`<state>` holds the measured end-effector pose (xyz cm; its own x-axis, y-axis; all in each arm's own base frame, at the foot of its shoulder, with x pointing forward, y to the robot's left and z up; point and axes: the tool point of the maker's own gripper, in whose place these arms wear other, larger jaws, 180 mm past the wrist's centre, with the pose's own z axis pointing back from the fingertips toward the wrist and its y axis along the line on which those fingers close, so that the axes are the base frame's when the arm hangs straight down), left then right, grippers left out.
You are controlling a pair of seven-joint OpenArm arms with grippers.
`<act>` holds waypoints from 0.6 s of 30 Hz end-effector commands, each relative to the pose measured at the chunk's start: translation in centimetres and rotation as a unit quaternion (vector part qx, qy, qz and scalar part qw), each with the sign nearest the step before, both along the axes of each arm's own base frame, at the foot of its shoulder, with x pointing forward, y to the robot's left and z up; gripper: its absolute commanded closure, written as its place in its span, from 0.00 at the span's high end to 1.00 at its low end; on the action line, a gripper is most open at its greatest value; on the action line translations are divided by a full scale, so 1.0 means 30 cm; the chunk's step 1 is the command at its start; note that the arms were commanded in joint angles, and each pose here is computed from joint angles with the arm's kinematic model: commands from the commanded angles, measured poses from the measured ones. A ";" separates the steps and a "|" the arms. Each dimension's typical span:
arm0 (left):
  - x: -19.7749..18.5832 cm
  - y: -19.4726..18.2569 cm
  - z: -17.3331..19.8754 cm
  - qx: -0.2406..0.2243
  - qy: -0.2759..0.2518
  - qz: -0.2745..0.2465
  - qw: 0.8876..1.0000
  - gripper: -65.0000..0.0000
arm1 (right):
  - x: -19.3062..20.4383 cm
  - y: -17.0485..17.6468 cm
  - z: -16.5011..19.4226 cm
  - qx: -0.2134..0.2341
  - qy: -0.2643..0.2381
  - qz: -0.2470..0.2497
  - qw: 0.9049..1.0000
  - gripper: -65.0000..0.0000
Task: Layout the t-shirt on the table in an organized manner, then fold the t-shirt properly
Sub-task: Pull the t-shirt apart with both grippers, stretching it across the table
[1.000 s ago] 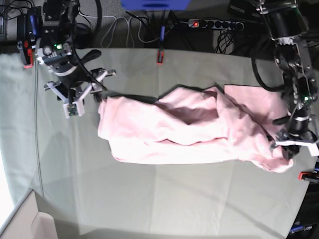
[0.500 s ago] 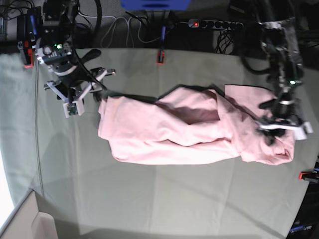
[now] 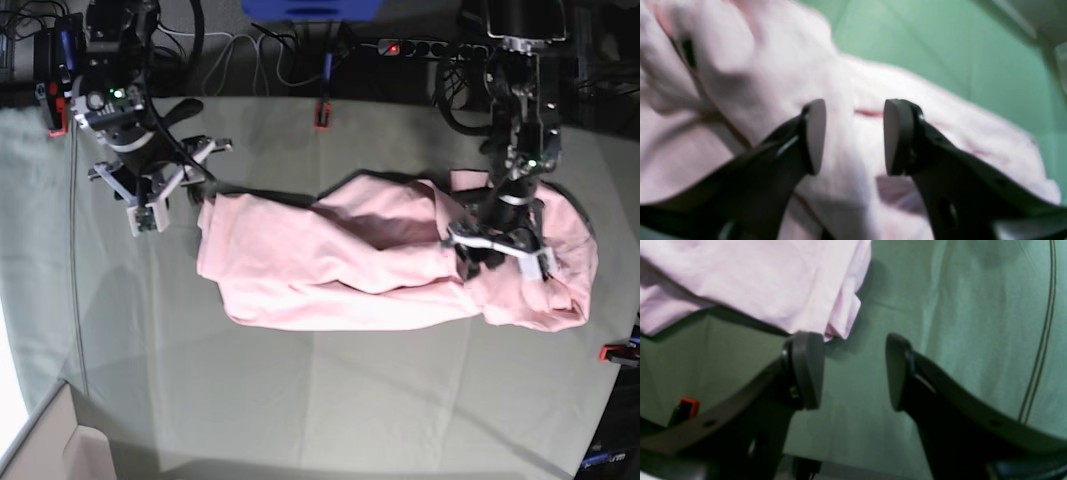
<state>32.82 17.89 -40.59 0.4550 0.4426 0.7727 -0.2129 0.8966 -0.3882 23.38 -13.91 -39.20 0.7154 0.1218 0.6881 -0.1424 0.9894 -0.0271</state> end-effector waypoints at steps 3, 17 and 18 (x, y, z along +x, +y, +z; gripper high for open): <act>0.022 0.019 0.005 0.004 -0.008 0.006 1.000 0.42 | 0.021 0.006 0.031 0.005 -0.021 0.003 1.000 0.47; 0.080 0.004 0.217 0.008 -0.090 -0.004 0.996 0.00 | 0.029 0.008 -0.020 0.011 -0.004 0.001 1.000 0.47; 0.087 -0.001 0.254 0.009 -0.104 -0.006 0.994 0.00 | 0.025 0.008 -0.028 0.011 0.000 0.001 1.000 0.47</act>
<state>34.85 17.67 -34.44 0.3344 0.4261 0.8406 -0.1369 0.9044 -0.4041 23.46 -13.76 -40.95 0.7428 0.1071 0.6609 -0.1395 0.9902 -0.0037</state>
